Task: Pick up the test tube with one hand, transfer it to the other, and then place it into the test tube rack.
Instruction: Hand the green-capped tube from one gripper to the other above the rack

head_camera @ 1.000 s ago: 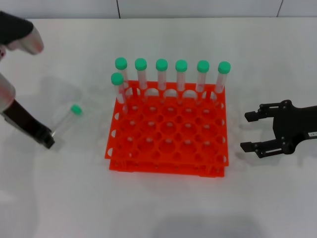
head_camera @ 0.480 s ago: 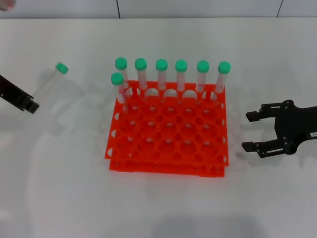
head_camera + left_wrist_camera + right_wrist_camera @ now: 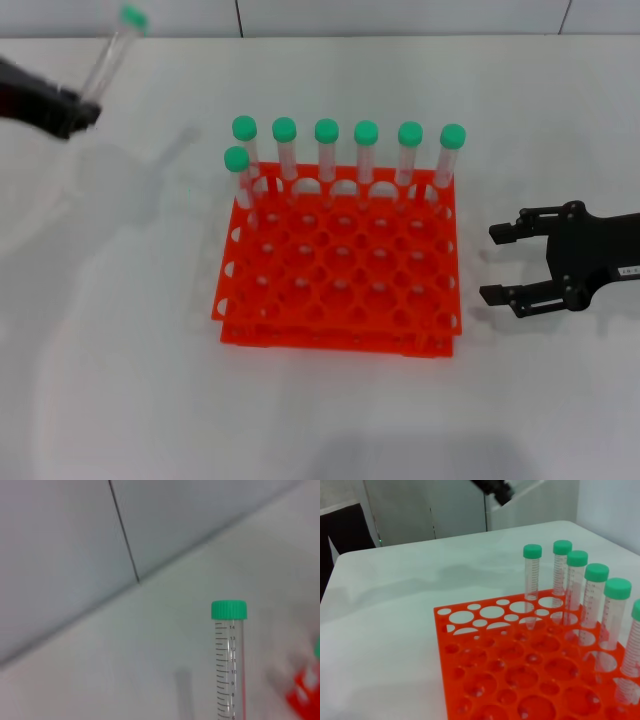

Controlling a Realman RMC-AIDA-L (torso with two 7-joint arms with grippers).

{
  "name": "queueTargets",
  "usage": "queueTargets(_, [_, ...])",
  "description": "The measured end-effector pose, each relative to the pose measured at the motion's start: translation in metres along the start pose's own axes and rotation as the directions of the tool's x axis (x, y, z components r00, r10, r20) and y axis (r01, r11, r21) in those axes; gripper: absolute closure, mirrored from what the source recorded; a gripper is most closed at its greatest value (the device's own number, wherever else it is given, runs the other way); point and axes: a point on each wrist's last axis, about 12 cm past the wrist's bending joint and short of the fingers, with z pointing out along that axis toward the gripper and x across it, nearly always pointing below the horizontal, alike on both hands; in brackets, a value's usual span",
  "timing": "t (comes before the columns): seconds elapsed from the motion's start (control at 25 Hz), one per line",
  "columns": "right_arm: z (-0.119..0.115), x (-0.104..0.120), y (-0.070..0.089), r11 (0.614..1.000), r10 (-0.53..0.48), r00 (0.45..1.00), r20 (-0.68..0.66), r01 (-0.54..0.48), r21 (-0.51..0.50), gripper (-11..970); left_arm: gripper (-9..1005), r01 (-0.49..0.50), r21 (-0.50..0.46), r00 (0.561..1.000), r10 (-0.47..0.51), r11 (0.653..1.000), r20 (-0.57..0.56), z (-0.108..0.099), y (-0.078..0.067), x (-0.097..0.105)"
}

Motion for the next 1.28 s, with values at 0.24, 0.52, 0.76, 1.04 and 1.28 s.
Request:
queueTargets(0.24, [0.004,0.000,0.002,1.000,0.010,1.000,0.010,-0.010,-0.006,188,805,-0.084,0.001,0.956,0.080,0.997,0.283,0.003,-0.003,0.004])
queueTargets(0.52, [0.006,0.000,0.003,1.000,0.015,0.999,0.034,-0.015,-0.004,189,805,-0.134,0.154,0.849,0.033,0.979,0.528,0.024,-0.012,0.012])
queueTargets(0.76, [0.007,-0.001,0.004,1.000,0.013,0.999,0.048,-0.013,-0.004,189,805,-0.163,0.401,0.803,-0.114,0.902,0.584,0.052,-0.015,0.021])
queueTargets(1.04, [0.007,-0.003,0.004,1.000,0.005,0.998,0.056,-0.005,-0.005,189,805,-0.164,0.619,0.835,-0.226,0.768,0.502,0.063,-0.008,0.019])
queueTargets(1.28, [0.008,-0.002,0.005,1.000,0.002,0.998,0.070,-0.002,-0.005,189,805,-0.161,0.625,0.920,-0.114,0.764,0.376,0.068,-0.011,0.017])
